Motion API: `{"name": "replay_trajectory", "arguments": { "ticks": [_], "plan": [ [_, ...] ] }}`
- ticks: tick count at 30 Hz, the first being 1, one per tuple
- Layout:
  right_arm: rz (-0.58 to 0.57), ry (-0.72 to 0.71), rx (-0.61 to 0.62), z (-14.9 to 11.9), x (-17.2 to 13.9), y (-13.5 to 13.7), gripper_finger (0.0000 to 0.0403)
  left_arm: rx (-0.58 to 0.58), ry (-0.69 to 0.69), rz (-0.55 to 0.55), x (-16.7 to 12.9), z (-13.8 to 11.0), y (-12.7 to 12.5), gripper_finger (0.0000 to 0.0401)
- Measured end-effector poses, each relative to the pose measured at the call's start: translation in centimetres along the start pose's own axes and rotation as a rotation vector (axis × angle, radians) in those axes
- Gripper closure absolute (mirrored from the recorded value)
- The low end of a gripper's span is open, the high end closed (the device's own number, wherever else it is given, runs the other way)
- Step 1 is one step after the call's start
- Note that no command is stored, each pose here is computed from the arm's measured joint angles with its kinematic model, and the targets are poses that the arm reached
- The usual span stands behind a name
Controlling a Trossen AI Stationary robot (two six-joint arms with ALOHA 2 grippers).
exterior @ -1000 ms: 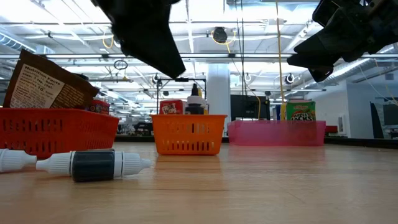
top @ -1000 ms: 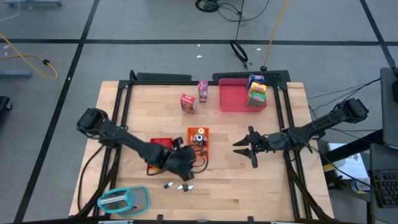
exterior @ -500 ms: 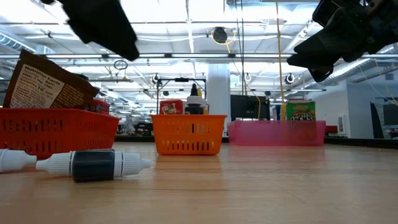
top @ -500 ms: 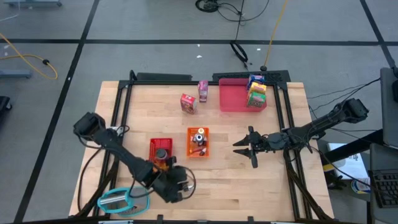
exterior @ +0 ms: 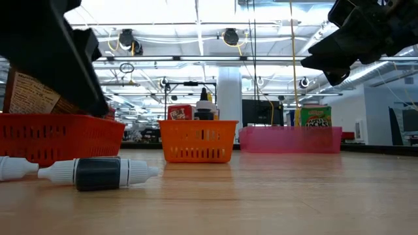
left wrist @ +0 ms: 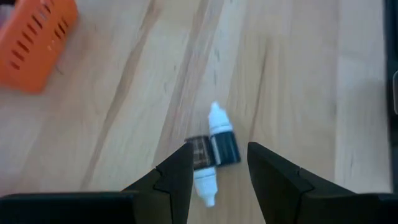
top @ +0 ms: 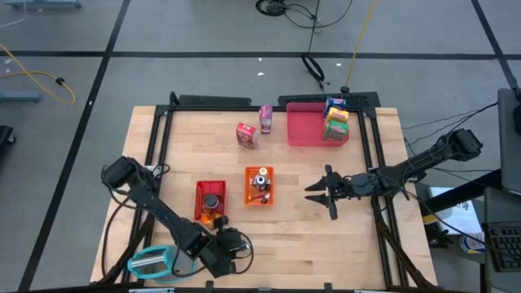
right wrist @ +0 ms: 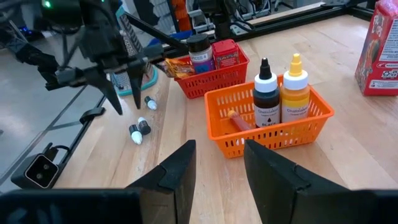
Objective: Pick & Place Kitchen Items
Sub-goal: Put the small brown food coloring bottle into the orange bin
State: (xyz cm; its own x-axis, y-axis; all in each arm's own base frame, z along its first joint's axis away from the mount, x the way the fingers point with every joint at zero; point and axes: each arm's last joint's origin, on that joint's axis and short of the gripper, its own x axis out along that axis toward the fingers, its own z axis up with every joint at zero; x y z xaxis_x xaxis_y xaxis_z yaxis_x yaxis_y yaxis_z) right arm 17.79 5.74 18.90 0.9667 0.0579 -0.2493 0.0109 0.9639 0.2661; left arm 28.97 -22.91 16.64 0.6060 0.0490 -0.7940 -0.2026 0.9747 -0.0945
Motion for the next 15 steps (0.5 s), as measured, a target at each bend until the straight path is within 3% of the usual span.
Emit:
{"name": "replay_trajectory", "arguments": {
  "ticks": [15],
  "plan": [
    [-0.001,0.001,0.000,0.0,0.0,0.0,0.0273,-0.020,0.108,0.037,3.0,-2.1,-0.1,0.0247]
  ]
}}
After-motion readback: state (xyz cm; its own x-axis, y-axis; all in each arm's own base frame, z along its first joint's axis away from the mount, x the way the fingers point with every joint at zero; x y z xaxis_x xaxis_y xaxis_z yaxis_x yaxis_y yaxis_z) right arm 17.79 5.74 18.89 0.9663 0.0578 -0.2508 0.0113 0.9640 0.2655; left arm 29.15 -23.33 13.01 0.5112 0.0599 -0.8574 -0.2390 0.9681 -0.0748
